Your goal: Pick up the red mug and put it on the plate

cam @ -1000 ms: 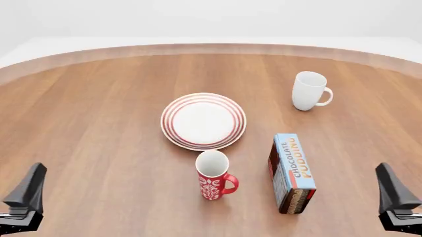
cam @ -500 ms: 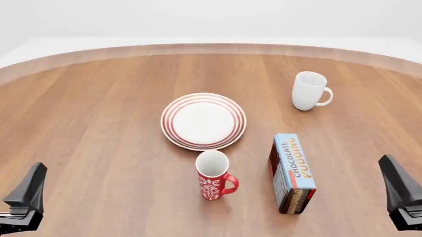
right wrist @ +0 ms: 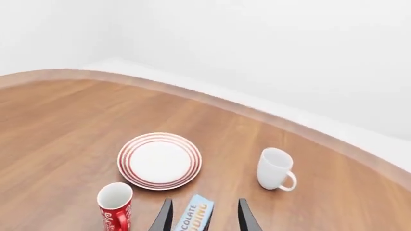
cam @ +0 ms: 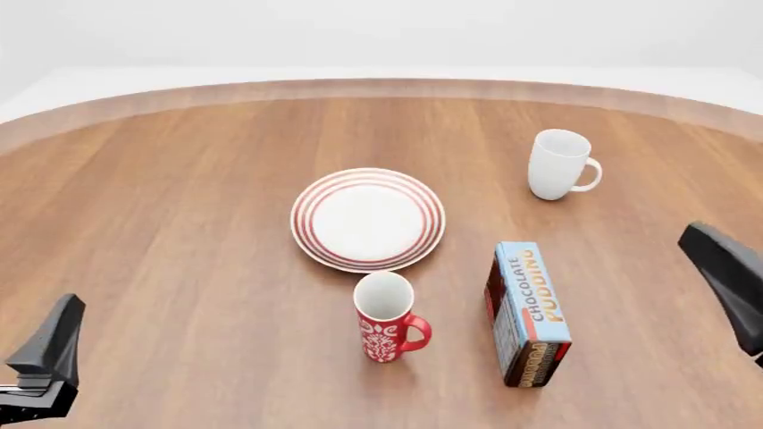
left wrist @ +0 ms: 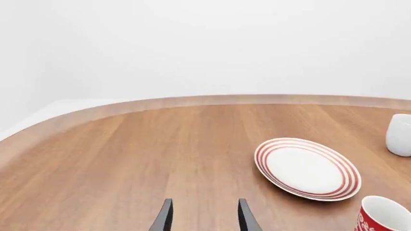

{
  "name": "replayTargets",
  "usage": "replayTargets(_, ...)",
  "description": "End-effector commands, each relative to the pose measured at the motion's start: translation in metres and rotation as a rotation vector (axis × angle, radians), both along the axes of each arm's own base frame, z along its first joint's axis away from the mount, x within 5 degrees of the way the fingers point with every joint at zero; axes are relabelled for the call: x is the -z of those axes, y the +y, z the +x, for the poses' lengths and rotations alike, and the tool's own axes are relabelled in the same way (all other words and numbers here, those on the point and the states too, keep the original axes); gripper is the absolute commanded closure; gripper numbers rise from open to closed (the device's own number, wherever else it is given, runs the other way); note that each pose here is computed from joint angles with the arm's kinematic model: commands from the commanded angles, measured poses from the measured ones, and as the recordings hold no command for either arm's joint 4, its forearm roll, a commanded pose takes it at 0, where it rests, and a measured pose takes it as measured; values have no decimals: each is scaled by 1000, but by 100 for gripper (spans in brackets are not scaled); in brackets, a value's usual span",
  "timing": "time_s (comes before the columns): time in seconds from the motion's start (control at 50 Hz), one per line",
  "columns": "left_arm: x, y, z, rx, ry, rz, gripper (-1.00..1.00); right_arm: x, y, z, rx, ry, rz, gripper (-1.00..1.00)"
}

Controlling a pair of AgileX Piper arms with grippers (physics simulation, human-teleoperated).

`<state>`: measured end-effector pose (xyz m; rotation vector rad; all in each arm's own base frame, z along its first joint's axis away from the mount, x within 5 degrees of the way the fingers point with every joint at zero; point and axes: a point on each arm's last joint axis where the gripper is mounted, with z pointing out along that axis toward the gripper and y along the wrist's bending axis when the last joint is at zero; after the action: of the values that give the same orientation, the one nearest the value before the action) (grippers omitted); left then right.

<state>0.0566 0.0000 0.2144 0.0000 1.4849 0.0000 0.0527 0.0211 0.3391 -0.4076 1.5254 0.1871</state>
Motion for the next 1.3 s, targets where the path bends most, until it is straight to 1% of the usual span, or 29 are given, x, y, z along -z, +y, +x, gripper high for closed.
replayTargets(0.02,0,0,0,0,0,0,-100,-34,7,6,-73,55,-51,-100)
replayTargets(0.06,0,0,0,0,0,0,-100,-39,9,8,-83,65,-64,-100)
replayTargets(0.1,0,0,0,0,0,0,-100,-41,9,8,-86,69,-64,-100)
replayTargets(0.14,0,0,0,0,0,0,-100,-51,11,9,-99,93,-68,-100)
replayTargets(0.2,0,0,0,0,0,0,-100,-51,11,9,-99,94,-68,-100)
replayTargets(0.22,0,0,0,0,0,0,-100,-61,15,13,-124,136,-91,-100)
replayTargets(0.24,0,0,0,0,0,0,-100,-61,15,13,-124,136,-91,-100)
replayTargets(0.3,0,0,0,0,0,0,-100,-67,19,18,-144,160,-116,-100)
replayTargets(0.32,0,0,0,0,0,0,-100,-69,22,20,-158,163,-134,-100)
replayTargets(0.36,0,0,0,0,0,0,-100,-74,24,22,-160,172,-129,-100)
replayTargets(0.38,0,0,0,0,0,0,-100,-74,25,24,-166,178,-138,-100)
replayTargets(0.44,0,0,0,0,0,0,-100,-71,28,28,-170,202,-154,-100)
replayTargets(0.46,0,0,0,0,0,0,-100,-66,30,31,-177,210,-191,-100)
replayTargets(0.48,0,0,0,0,0,0,-100,-66,30,31,-177,210,-191,-100)
replayTargets(0.5,0,0,0,0,0,0,-100,-65,30,32,-174,201,-209,-100)
replayTargets(0.52,0,0,0,0,0,0,-100,-67,30,33,-168,206,-200,-100)
replayTargets(0.54,0,0,0,0,0,0,-100,-66,31,35,-168,212,-208,-100)
replayTargets(0.56,0,0,0,0,0,0,-100,-61,34,39,-176,226,-237,-100)
replayTargets(0.68,0,0,0,0,0,0,-100,-66,36,44,-170,227,-255,-100)
replayTargets(0.7,0,0,0,0,0,0,-100,-62,41,48,-197,258,-274,-100)
replayTargets(0.72,0,0,0,0,0,0,-100,-62,41,48,-197,258,-274,-100)
replayTargets(0.74,0,0,0,0,0,0,-100,-60,43,49,-207,258,-295,-100)
replayTargets(0.78,0,0,0,0,0,0,-100,-61,43,49,-206,259,-290,-100)
replayTargets(0.88,0,0,0,0,0,0,-100,-53,49,54,-224,292,-314,-100)
replayTargets(0.96,0,0,0,0,0,0,-100,-49,53,57,-237,315,-316,-100)
replayTargets(1.02,0,0,0,0,0,0,-100,-41,56,59,-253,328,-333,-100)
replayTargets(1.04,0,0,0,0,0,0,-100,-39,56,60,-249,326,-340,-100)
replayTargets(1.12,0,0,0,0,0,0,-100,-28,59,65,-248,355,-352,-100)
replayTargets(1.3,0,0,0,0,0,0,-100,-15,69,74,-266,395,-373,-100)
